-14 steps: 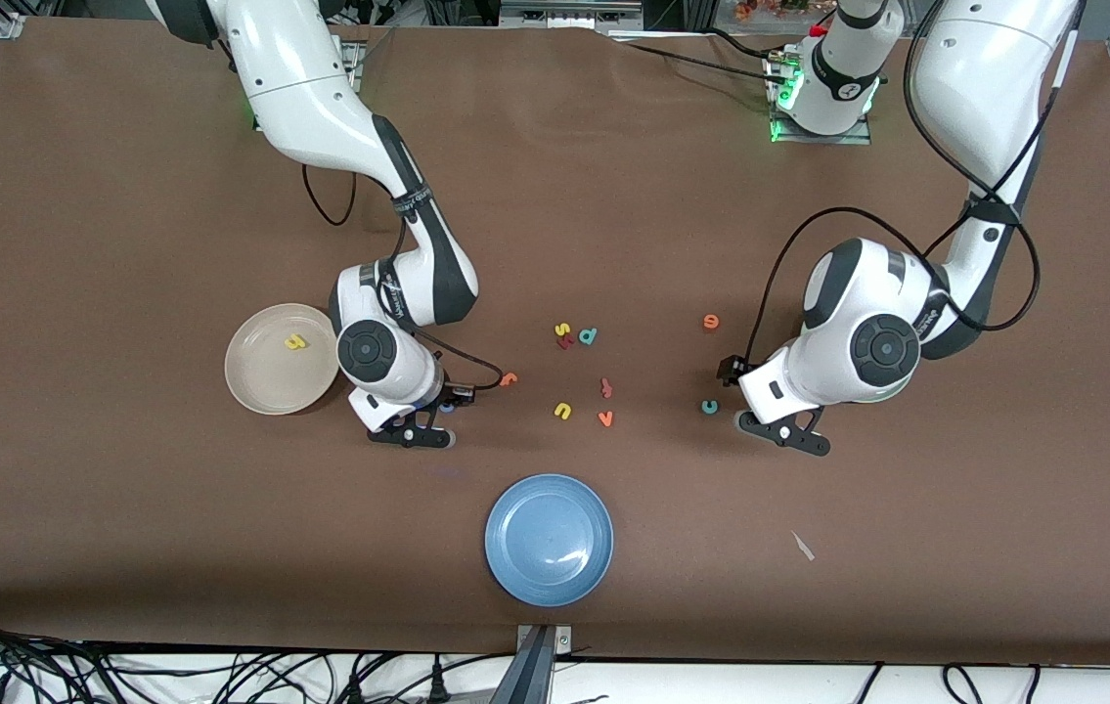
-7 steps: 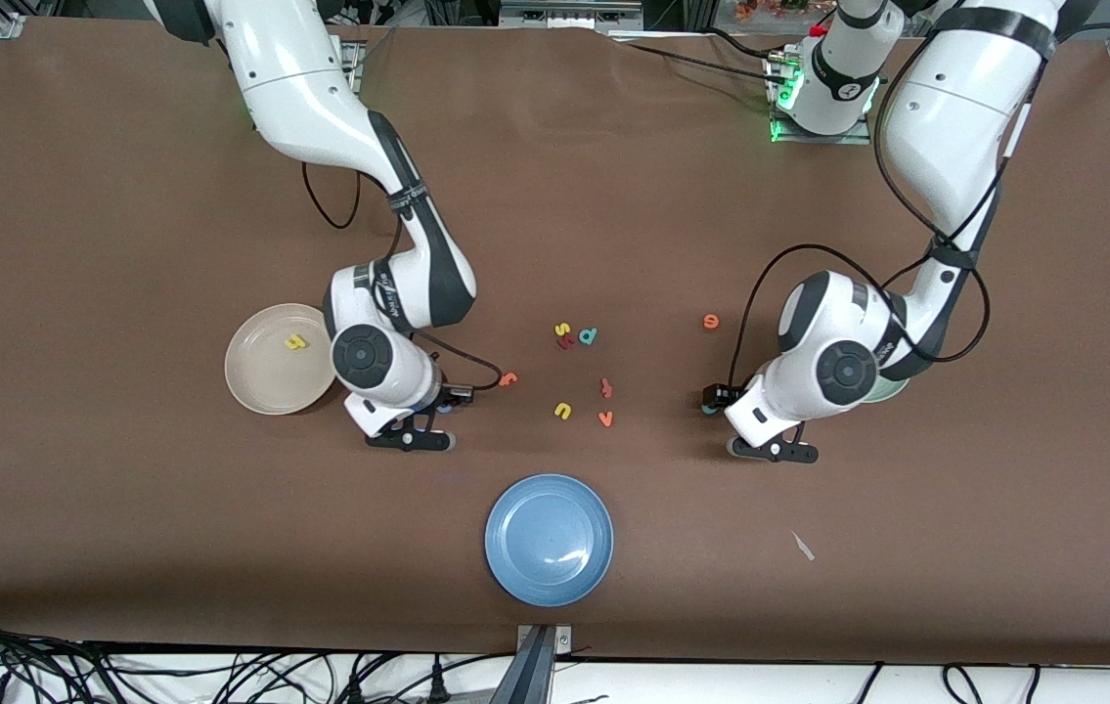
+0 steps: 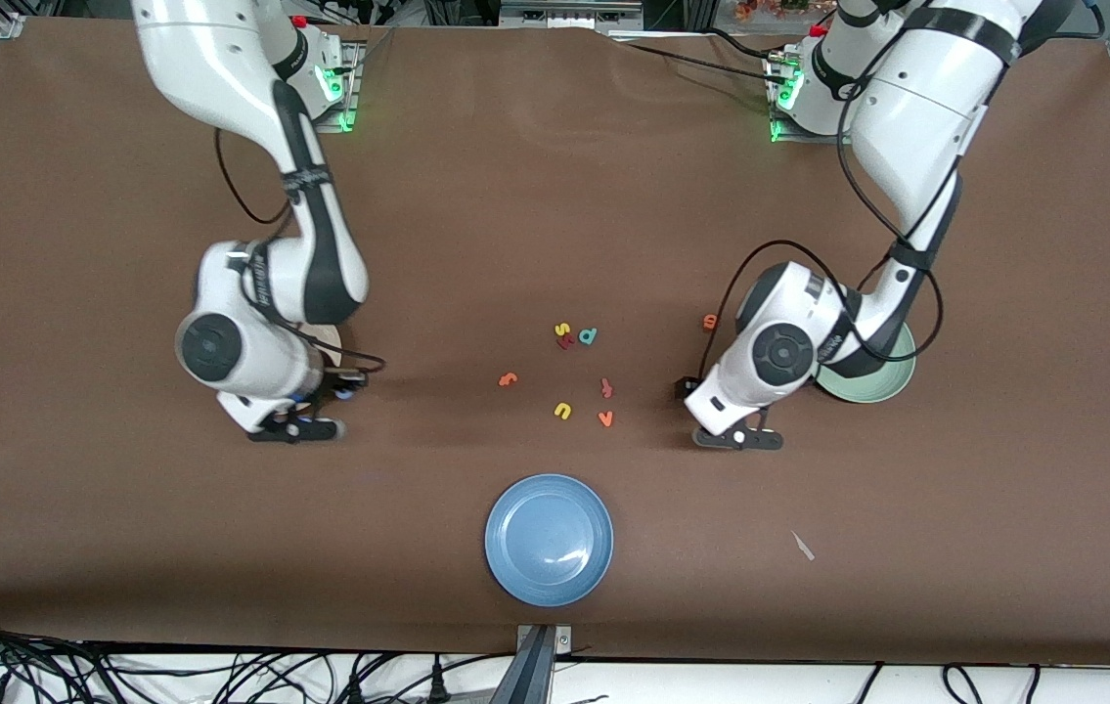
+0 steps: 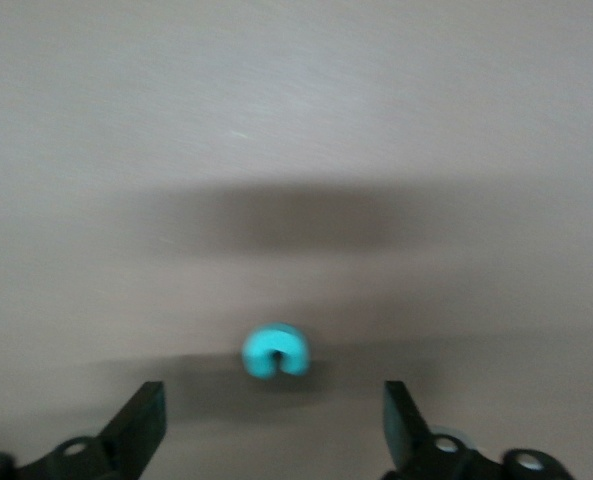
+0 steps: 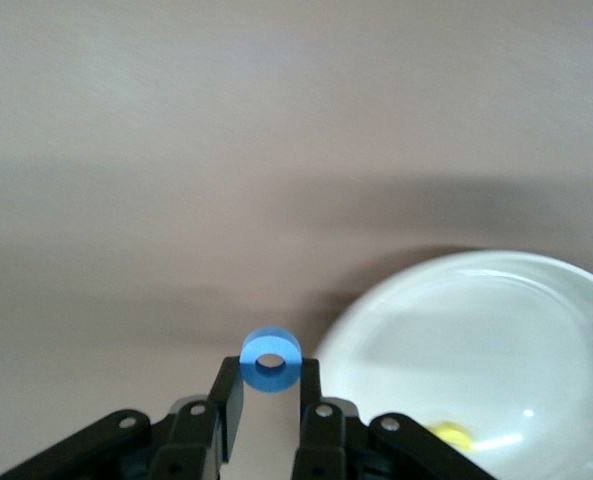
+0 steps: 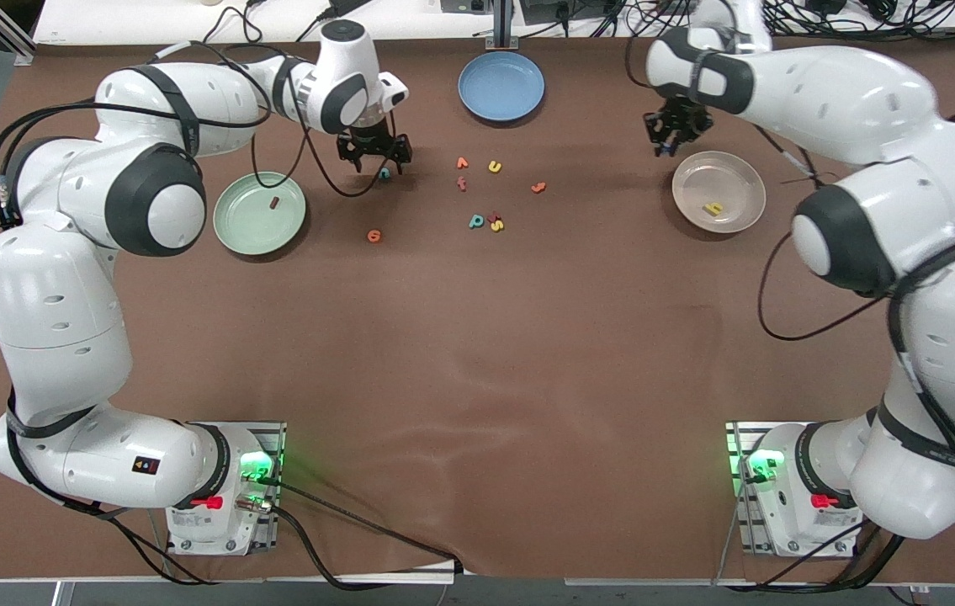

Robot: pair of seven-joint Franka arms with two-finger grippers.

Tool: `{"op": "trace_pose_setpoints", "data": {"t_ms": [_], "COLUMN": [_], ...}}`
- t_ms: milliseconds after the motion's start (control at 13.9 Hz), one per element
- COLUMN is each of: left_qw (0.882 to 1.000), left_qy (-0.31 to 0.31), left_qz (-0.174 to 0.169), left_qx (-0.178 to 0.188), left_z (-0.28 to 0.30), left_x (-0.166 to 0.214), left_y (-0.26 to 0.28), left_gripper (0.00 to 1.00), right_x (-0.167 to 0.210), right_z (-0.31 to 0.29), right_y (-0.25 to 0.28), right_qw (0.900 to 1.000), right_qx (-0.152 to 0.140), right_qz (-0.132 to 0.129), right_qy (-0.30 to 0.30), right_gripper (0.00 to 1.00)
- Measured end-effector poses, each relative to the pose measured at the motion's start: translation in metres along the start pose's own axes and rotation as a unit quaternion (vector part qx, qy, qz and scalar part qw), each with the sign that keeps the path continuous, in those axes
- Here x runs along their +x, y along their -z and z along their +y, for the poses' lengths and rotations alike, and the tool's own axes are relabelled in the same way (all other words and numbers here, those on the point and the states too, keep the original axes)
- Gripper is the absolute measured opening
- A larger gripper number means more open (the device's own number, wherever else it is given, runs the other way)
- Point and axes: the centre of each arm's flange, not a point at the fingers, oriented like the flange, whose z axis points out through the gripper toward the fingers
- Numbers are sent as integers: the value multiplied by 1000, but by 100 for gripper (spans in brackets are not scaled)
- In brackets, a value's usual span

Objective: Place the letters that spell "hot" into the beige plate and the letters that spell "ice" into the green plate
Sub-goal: 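Drop the blue ring on beige plate while the left gripper grasps teal c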

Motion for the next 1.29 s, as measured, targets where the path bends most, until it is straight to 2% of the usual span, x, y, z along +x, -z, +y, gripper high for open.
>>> {"op": "trace_pose_setpoints", "data": {"t_ms": [72, 288, 432, 647, 791, 863, 935, 1079, 1151, 1295], "left_qw": [1000, 998, 998, 998, 998, 998, 998, 998, 998, 998], "left_qy": [-7, -34, -35, -35, -35, -35, -36, -36, -36, -36], "left_qz": [8, 29, 29, 30, 32, 33, 34, 35, 37, 39], "left_qx": [1, 36, 40, 38, 35, 34, 33, 32, 32, 31], "left_z": [7, 0, -6, -6, -5, -5, -4, -3, -3, -2], "left_x": [-1, 3, 5, 5, 6, 6, 6, 6, 6, 7], "left_y": [0, -3, -6, -11, -16, -17, -18, -17, -17, -15], "left_gripper": [78, 73, 72, 69, 67, 67, 56, 54, 47, 26], "right_x": [-17, -53, -60, -57, -51, -47, -45, -40, -39, -34], "right_z": [21, 55, 56, 44, 24, 7, -15, -71, -101, -149], "right_y": [-6, -30, -37, -31, -21, -16, -11, -7, -8, -16], "right_qw": [1000, 1000, 1000, 1000, 999, 997, 994, 984, 977, 964], "right_qx": [2, 1, -2, 1, 8, 14, 21, 38, 45, 50], "right_qz": [5, 9, 7, 13, 23, 28, 31, 35, 36, 38], "right_qy": [5, 12, 10, -8, -45, -73, -105, -172, -204, -258], "right_gripper": [27, 27, 42, 74, 94, 100, 100, 100, 100, 100]}}
